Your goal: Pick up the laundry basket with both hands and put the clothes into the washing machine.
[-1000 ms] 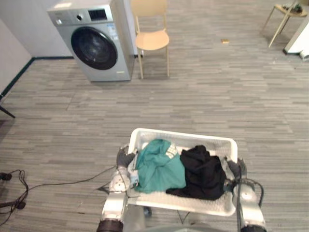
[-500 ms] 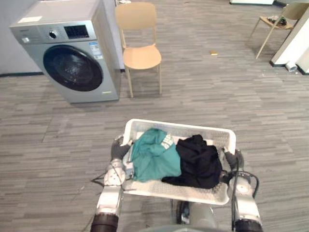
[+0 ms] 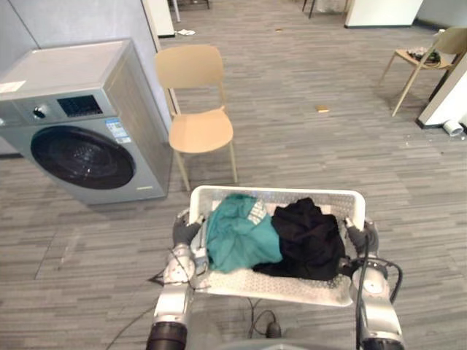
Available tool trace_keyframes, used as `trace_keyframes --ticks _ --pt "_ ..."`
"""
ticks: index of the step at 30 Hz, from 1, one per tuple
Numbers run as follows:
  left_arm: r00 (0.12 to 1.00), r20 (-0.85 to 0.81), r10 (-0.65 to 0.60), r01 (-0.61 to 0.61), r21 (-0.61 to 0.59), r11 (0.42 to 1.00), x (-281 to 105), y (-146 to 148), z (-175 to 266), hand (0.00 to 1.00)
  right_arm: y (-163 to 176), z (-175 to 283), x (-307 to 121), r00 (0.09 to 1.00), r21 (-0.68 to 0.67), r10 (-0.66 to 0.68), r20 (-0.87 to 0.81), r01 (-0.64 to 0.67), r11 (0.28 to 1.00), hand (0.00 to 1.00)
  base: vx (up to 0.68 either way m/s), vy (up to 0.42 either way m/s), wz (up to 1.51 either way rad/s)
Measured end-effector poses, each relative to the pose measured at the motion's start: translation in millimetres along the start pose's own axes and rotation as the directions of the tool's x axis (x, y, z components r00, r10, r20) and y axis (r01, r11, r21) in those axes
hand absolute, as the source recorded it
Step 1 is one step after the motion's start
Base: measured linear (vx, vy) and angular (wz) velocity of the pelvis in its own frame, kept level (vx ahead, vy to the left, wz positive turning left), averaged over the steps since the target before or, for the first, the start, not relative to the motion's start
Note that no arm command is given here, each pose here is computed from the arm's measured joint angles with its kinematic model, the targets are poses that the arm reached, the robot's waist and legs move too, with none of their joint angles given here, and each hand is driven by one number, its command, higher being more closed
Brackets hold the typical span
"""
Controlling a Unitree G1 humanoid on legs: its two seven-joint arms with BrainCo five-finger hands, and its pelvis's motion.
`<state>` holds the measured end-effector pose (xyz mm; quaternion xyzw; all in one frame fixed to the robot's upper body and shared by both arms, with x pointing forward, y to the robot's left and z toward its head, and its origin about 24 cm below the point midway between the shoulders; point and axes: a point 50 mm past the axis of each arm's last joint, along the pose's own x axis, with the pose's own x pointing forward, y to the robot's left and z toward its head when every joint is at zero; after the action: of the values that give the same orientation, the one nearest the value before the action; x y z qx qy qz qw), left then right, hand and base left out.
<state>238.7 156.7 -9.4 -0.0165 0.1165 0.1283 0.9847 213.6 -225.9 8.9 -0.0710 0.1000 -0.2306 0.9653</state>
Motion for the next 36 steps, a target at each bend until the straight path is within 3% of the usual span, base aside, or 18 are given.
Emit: trace_keyframes --ticks 9,13,20,30,36 --pt "0.999 -0.047 0.016 -0.016 0.016 1.0 -5 5 -10 1.0 3 -13 2 0.998 -0.017 0.017 -0.055 -0.018 1.0 1.0 0.5 0.249 0.0" --pt "0.998 -0.039 0.041 -0.038 0.061 0.997 -3 18 -7 1.0 20 -23 -1 0.993 0.009 0.057 -0.107 -0.057 0.998 1.0 0.92 0.274 0.19" --pt "0.999 0.011 0.033 -0.034 0.071 0.997 3 12 5 1.0 17 -12 0 0.997 0.019 0.041 -0.06 -0.04 0.999 1.0 0.42 -0.152 0.3" --pt "0.997 -0.068 0.048 -0.044 0.057 0.997 -5 8 -14 1.0 10 -22 -1 0.995 -0.031 0.05 -0.089 -0.053 0.998 1.0 0.55 -0.276 0.03" --pt "0.995 -0.083 0.046 -0.041 0.057 0.998 -4 7 -15 1.0 9 -31 -2 0.99 -0.021 0.048 -0.131 -0.051 0.998 1.0 0.34 0.026 0.01"
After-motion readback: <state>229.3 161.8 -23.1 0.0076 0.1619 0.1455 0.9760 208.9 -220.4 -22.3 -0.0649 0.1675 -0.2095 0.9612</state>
